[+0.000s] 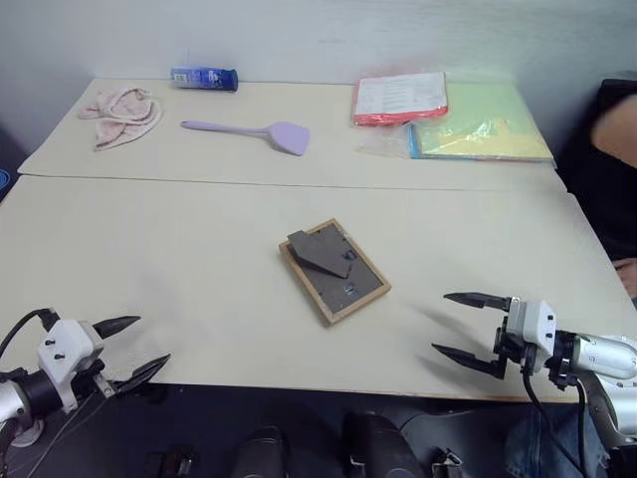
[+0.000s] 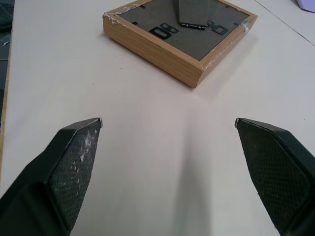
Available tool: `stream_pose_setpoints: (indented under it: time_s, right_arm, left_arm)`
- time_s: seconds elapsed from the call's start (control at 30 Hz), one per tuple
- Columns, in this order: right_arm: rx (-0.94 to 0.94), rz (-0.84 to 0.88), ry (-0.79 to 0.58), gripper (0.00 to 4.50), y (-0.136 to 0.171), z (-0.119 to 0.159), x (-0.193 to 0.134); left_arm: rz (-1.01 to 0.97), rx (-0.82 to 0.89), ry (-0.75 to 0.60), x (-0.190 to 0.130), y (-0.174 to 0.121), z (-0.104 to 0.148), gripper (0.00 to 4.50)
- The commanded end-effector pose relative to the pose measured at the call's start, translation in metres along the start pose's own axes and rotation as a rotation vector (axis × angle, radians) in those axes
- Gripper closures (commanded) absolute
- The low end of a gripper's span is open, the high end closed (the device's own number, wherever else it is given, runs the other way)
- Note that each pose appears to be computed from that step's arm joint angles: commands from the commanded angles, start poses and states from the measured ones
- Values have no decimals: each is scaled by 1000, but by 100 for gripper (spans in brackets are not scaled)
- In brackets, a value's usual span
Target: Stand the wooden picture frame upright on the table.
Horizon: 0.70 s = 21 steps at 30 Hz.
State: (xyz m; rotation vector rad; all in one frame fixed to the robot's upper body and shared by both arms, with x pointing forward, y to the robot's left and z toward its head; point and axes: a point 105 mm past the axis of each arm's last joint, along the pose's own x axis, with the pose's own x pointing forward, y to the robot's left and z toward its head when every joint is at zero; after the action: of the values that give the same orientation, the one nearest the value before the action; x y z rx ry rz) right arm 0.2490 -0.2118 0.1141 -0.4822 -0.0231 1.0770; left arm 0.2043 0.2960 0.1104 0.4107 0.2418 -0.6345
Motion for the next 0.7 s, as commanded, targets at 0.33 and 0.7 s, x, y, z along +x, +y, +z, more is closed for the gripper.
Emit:
stream_pose_setpoints:
  time_s: [0.33,0.7]
  right_arm:
    - [-82,-42,-3,170,-51,15,54]
    - [-126,11,19,450,-57,-1,106]
  left_arm:
    - [-179,-38,-79,87,-30,55,122]
    - [-265,-99,-45,171,-62,78,413]
